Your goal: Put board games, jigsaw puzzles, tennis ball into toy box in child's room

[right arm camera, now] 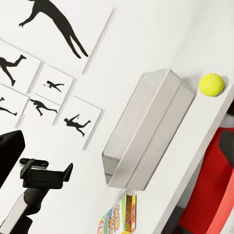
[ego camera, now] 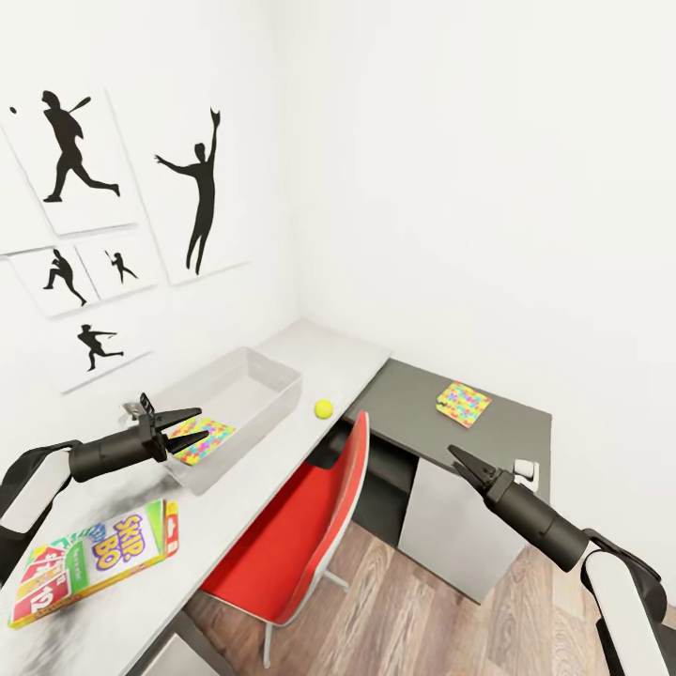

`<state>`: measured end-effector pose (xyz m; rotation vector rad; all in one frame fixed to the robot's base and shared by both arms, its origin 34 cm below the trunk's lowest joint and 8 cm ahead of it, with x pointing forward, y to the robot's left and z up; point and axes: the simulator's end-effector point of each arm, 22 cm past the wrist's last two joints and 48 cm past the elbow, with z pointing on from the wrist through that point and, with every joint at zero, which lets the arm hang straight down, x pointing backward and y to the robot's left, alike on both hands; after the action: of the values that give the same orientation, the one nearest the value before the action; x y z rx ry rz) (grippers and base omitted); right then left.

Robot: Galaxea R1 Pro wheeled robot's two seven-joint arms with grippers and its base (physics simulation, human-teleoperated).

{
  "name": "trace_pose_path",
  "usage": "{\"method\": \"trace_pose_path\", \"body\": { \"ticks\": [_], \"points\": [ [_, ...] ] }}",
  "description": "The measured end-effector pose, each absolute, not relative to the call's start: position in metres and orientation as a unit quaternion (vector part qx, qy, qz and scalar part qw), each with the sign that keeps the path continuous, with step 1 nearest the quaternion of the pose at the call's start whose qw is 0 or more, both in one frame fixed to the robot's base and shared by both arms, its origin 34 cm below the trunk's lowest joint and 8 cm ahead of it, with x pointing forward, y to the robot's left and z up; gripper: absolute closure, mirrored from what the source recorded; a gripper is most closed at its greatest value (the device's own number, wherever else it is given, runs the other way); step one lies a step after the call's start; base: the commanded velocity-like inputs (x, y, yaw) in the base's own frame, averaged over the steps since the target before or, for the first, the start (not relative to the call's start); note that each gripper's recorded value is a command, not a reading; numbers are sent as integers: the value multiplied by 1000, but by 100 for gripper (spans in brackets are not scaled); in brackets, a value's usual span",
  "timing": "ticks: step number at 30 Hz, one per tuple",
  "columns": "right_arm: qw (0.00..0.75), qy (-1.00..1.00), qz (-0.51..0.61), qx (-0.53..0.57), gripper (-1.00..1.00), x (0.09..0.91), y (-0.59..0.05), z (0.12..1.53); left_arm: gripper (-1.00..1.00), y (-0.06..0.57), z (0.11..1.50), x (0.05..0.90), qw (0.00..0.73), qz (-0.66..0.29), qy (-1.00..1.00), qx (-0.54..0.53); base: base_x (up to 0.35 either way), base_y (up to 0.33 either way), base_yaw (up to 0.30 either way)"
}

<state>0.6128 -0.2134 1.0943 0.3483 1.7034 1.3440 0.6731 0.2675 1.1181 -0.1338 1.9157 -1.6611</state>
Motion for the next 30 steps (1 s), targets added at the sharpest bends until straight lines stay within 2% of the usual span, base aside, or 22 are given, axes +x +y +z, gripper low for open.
{"method": "trace_pose_path", "body": {
  "ticks": [11, 30],
  "points": [
    [461, 687, 545, 136, -100, 611, -214, 1103, -100, 267, 1127, 671, 302, -625, 718, -45, -58, 8, -98],
    [470, 686, 541, 126, -100, 608, -220, 1114, -100, 267, 1141, 668, 312, -625, 715, -37, -36, 12, -208]
  ]
}}
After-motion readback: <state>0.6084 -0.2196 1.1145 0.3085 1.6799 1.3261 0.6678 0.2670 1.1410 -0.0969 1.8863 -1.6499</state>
